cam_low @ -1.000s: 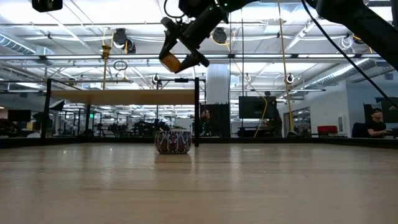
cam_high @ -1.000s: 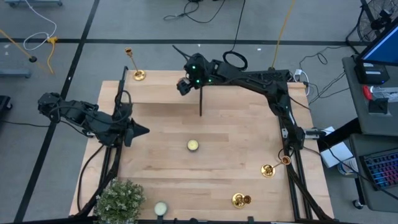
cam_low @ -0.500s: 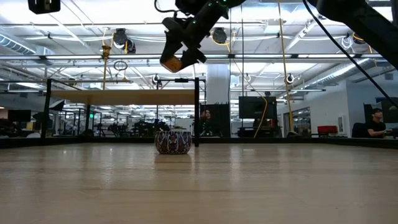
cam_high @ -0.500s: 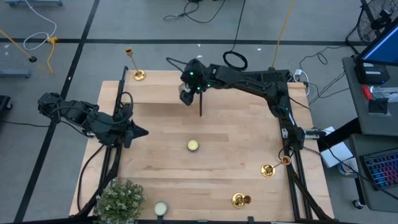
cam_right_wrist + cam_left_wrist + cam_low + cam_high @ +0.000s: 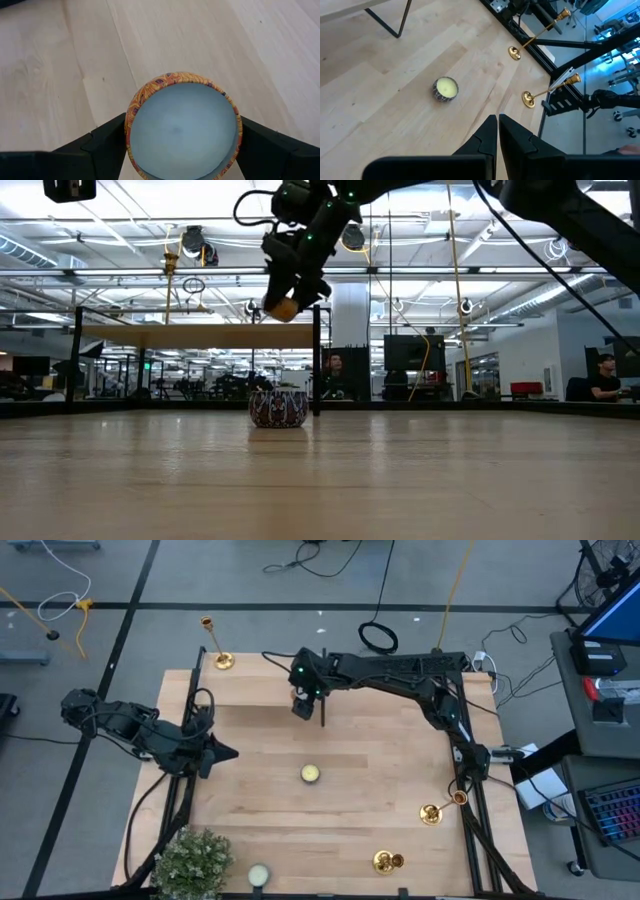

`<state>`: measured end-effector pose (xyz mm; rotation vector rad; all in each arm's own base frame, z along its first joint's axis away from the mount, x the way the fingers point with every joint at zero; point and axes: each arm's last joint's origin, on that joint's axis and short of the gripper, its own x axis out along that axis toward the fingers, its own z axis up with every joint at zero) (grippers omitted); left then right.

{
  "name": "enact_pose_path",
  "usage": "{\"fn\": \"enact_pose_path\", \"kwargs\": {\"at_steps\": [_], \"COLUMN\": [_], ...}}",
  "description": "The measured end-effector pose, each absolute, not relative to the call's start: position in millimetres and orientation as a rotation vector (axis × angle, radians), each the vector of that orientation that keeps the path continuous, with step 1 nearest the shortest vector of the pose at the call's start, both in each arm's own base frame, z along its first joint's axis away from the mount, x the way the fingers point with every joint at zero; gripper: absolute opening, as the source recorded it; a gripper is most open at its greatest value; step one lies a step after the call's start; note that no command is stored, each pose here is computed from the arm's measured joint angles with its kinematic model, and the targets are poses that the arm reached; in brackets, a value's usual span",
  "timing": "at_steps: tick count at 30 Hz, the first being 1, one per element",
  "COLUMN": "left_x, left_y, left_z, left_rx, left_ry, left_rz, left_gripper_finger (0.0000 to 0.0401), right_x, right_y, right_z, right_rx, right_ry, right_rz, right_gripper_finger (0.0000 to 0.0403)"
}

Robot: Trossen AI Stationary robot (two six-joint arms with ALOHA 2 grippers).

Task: Pick & Place candle stick holders
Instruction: Put the orange scented candle on the shelf

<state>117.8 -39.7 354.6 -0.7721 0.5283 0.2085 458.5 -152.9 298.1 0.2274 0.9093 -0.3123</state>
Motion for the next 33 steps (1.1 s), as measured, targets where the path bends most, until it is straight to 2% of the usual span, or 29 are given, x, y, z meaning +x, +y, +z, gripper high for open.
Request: {"fn": "enact_pose_path", "kwargs": {"at_steps": [12,16,33], "left_x": [116.8,116.6,116.7], "left_y": [-42.4,-42.5,-42.4], "left_z": [354.7,354.7,354.6], "left_rx": [-0.765,-0.761,-0.760], "left_ry": [0.530,0.530,0.530], "left_rz": [0.197,0.194,0.196], "left_gripper_finger": [0.0021,0.0021,0.0021], "right_x": [449.2,446.3,448.4], "right_y": [-177.1,-180.4,-175.0], "right_z": [296.4,295.8,296.0], "right_rx": [0.353,0.414,0.364], "right_ry": [0.899,0.907,0.917], "right_rz": [-0.433,-0.411,-0.378], "right_gripper_finger": [0.0299,0.0299,0.0300]}}
